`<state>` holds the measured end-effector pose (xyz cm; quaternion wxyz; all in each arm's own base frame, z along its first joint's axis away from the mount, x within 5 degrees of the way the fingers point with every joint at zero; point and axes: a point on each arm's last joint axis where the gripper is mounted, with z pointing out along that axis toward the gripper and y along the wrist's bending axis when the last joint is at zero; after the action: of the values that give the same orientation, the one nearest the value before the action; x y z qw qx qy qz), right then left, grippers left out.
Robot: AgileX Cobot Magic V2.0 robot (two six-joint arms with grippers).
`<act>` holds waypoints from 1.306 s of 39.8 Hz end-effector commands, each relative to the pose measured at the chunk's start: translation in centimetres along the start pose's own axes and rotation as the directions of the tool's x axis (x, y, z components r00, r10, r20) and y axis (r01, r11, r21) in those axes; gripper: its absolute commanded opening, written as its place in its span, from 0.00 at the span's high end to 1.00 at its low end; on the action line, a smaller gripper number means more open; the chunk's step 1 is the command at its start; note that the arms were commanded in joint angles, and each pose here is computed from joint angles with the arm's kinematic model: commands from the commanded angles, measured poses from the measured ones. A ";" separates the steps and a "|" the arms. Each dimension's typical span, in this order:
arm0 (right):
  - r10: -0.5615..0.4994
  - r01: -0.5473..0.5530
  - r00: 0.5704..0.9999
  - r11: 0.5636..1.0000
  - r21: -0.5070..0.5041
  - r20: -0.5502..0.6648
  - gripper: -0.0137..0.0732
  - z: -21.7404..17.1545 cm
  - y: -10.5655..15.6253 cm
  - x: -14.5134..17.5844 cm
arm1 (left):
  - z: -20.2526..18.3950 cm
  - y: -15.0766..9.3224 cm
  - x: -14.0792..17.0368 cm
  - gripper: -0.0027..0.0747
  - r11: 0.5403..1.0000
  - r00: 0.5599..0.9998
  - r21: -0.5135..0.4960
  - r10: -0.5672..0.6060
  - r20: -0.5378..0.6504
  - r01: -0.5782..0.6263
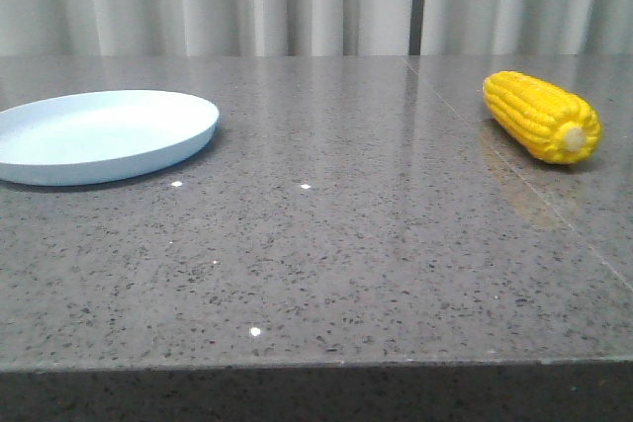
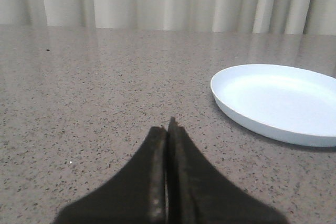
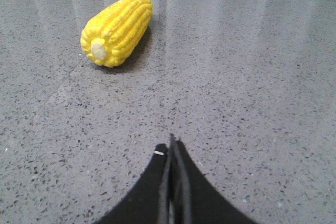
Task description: Place corn on plate with both arms
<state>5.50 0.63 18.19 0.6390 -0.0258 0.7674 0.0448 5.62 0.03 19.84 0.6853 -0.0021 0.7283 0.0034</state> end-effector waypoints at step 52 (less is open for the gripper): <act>0.004 -0.001 0.985 1.000 -0.018 0.173 0.91 -3.6 0.7 -16.7 | -1.2 0.3 -14.8 0.99 0.993 0.982 -0.044 0.119 0.150 -0.114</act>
<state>3.76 0.62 33.04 0.7057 -0.0284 0.7058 0.0552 4.46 0.19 33.07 0.7545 0.0272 0.6537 0.0520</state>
